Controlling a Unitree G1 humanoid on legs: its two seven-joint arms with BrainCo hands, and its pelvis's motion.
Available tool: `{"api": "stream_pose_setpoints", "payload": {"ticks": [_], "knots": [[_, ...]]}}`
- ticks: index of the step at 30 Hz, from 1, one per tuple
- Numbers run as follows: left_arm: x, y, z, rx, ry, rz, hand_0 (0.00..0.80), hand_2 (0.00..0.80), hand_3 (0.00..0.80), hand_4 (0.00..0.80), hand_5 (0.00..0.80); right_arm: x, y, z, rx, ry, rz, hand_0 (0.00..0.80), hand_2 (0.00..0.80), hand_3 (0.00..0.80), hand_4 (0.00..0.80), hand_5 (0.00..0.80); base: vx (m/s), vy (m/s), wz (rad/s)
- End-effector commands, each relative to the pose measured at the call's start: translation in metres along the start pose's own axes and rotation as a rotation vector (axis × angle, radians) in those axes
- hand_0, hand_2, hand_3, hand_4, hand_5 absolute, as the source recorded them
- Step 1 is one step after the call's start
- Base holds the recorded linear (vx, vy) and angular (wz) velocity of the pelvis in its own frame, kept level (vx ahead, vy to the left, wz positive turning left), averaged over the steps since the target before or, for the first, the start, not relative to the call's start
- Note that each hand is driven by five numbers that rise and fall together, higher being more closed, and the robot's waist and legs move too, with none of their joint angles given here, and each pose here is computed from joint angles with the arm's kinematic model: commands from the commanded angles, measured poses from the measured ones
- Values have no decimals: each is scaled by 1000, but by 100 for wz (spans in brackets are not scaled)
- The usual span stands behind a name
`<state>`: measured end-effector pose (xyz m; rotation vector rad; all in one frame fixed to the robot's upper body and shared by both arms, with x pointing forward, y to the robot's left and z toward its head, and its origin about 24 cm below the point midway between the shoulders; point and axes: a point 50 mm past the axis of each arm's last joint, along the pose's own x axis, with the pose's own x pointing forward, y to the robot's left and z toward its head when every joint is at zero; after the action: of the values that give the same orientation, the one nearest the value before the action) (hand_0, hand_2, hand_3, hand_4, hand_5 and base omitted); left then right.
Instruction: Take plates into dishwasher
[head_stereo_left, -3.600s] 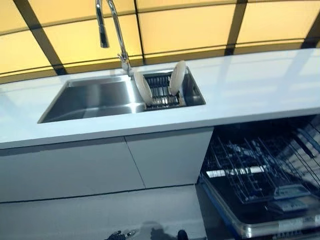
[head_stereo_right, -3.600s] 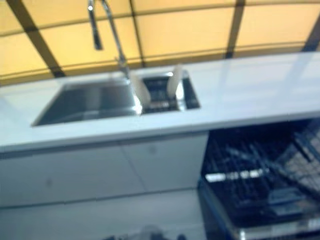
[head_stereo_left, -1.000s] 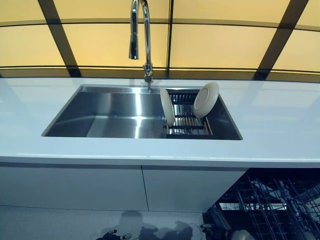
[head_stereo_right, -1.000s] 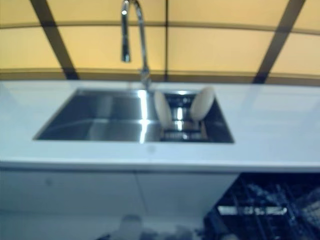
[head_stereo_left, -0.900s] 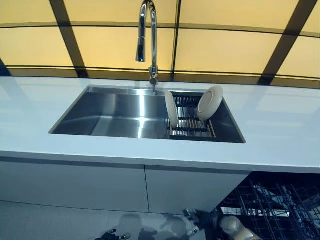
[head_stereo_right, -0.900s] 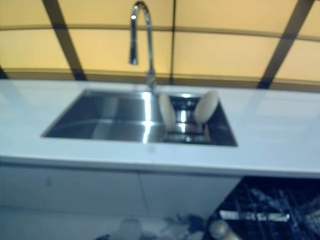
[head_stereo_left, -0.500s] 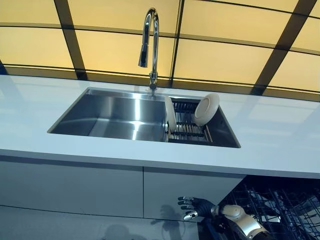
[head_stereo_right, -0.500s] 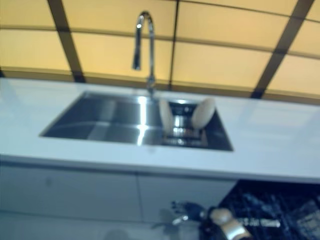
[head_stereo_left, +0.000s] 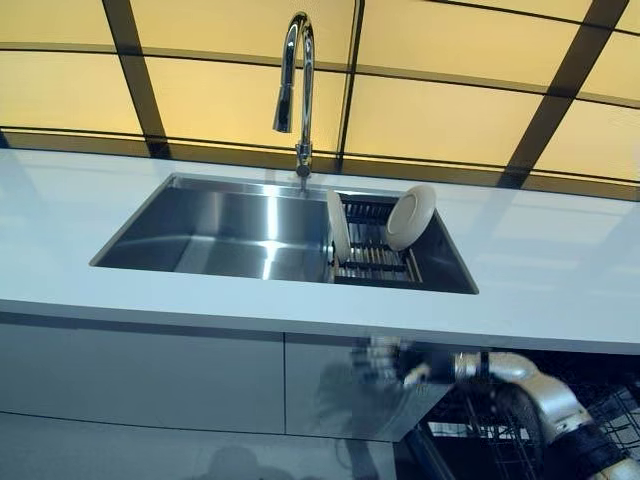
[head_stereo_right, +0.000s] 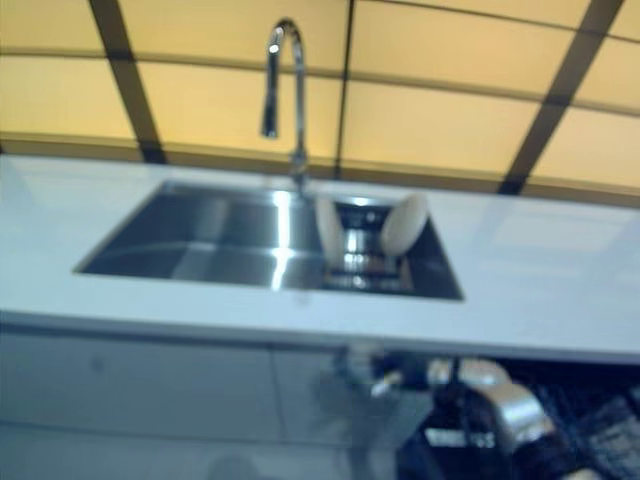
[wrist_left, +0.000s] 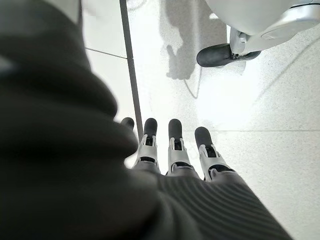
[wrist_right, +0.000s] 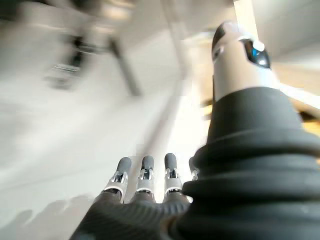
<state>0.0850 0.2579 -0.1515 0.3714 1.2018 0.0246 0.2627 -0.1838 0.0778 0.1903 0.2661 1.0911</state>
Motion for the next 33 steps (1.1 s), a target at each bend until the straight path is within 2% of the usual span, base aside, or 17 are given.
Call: {"api": "stream_pose_setpoints", "payload": {"ticks": [1,8,11,13,15,19,21,26,28,33], "knots": [[2,7,3,39,-9,20,0,0,0,0,0,6,1,74,-83,-308,25,0,0,0,0,0,0,0,0],[2,6,3,61,0,12,0,0,0,0,0,-31,-28,153,-53,-659,-188,0,0,0,0,0,0,0,0],[3,4,5,74,-1,11,0,0,0,0,0,-49,-40,181,-66,-733,-390,0,0,0,0,0,0,0,0],[4,4,6,65,3,17,0,0,0,0,0,-65,-52,189,-81,-735,-564,0,0,0,0,0,6,-16,1],[4,4,6,52,7,23,0,0,0,0,0,-75,-57,194,-80,-737,-638,0,0,0,0,0,17,-48,1],[4,6,4,-68,38,74,0,0,0,0,0,-100,-75,204,-96,-661,-963,0,0,0,0,0,57,-101,0],[4,5,3,-84,43,82,0,0,0,0,0,-107,-81,209,-92,-643,-1066,0,0,0,0,0,33,-106,-2],[7,1,35,-92,-59,50,0,0,0,0,0,-116,-87,210,-158,-582,-1372,0,0,0,0,0,-60,5,1],[7,0,40,-58,-74,43,0,0,0,0,0,-119,-91,207,-202,-560,-1452,0,0,0,0,0,156,168,29],[8,17,51,-68,-98,80,0,0,0,0,0,-122,-91,202,-277,-427,-1478,0,0,0,0,0,222,120,4]]}}
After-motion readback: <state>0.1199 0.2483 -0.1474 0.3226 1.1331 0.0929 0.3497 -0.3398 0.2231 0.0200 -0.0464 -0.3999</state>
